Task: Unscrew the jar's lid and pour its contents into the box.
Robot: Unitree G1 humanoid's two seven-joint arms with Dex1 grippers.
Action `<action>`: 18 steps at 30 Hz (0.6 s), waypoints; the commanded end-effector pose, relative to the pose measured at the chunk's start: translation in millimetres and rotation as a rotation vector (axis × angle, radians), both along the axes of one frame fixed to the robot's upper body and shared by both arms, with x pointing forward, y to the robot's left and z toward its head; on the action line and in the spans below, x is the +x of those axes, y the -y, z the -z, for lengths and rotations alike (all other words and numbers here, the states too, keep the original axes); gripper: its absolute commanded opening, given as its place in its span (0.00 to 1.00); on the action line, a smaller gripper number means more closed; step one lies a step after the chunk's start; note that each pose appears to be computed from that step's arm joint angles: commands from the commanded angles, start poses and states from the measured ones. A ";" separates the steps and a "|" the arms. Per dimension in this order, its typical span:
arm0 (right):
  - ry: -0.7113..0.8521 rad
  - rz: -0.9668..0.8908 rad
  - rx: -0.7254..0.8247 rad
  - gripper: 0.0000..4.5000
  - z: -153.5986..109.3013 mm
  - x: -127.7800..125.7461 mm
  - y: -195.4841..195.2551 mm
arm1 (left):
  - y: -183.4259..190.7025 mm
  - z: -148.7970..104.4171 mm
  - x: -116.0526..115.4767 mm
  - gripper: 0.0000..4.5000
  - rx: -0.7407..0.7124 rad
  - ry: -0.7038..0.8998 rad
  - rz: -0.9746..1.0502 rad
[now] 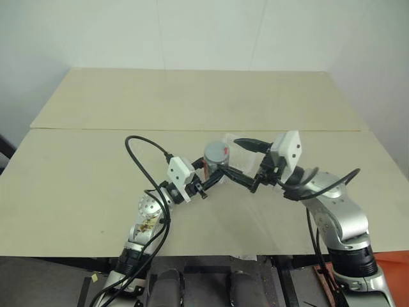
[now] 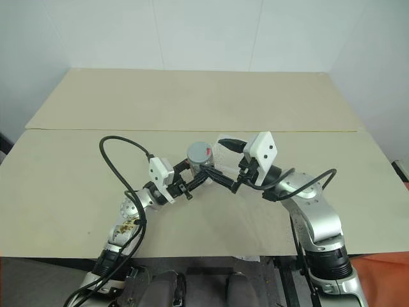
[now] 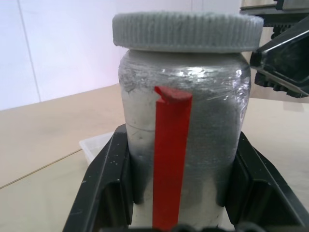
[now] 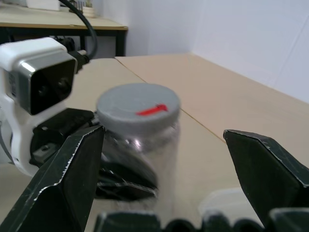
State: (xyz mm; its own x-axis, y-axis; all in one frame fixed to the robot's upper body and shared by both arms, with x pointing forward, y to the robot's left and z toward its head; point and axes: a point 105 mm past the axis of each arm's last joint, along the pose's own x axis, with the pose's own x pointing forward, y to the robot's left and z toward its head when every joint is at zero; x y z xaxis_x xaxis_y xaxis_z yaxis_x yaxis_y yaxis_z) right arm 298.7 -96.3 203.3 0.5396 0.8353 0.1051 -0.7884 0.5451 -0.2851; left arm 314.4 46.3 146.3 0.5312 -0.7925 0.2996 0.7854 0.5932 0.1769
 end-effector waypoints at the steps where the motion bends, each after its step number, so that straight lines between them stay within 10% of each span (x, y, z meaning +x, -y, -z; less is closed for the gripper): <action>1: 0.062 0.003 0.008 0.99 -13.4 -6.8 4.9 | -0.6 -10.9 -2.8 0.44 -0.024 0.052 0.008; 18: 0.068 -0.081 0.031 0.99 -21.0 -20.4 -25.9 | 6.7 -9.5 -6.0 0.44 -0.015 0.068 0.025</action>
